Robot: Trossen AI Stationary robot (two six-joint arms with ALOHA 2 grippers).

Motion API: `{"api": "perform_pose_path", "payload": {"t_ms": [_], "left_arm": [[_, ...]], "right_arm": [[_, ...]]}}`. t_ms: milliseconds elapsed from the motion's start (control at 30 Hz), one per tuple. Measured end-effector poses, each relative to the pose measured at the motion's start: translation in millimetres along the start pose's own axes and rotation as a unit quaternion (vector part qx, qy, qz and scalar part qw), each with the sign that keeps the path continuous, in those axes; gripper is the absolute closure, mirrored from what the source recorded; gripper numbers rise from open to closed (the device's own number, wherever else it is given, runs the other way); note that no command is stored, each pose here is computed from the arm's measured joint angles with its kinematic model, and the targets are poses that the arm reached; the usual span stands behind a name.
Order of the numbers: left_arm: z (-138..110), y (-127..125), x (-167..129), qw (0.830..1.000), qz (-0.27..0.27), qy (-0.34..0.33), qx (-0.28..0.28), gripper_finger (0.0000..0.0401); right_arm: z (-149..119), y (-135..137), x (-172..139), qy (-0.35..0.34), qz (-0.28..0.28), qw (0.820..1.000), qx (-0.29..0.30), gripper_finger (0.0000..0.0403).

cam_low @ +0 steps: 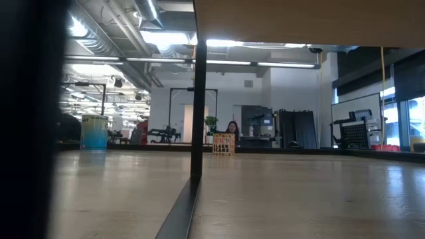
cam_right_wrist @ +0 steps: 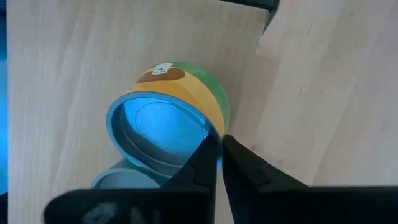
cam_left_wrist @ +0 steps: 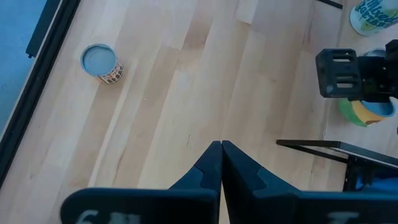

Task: Pick and place cans onto a shelf
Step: Put the yellow canned mushroom on the shelf

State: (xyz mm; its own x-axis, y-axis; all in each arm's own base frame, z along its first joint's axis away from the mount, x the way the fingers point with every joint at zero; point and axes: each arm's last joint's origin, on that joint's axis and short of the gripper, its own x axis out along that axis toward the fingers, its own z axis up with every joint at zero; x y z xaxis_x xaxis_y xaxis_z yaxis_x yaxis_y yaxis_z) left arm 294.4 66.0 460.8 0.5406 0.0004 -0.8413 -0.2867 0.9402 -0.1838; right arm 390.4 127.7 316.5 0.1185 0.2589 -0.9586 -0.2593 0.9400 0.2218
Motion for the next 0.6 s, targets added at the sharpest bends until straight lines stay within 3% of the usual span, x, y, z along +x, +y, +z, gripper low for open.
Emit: {"api": "perform_pose_path", "payload": {"t_ms": [467, 600], "left_arm": [[0.0, 0.0, 0.0, 1.0, 0.0, 0.0, 0.0, 0.0401], [-0.2, -1.8, 0.1, 1.0, -0.031, 0.005, 0.0, 0.0401]], "right_arm": [[0.3, -0.5, -0.1, -0.001, -0.001, 1.0, 0.001, 0.0358], [-3.1, -0.7, -0.2, 0.016, -0.002, 1.0, 0.004, 0.0358]]}}
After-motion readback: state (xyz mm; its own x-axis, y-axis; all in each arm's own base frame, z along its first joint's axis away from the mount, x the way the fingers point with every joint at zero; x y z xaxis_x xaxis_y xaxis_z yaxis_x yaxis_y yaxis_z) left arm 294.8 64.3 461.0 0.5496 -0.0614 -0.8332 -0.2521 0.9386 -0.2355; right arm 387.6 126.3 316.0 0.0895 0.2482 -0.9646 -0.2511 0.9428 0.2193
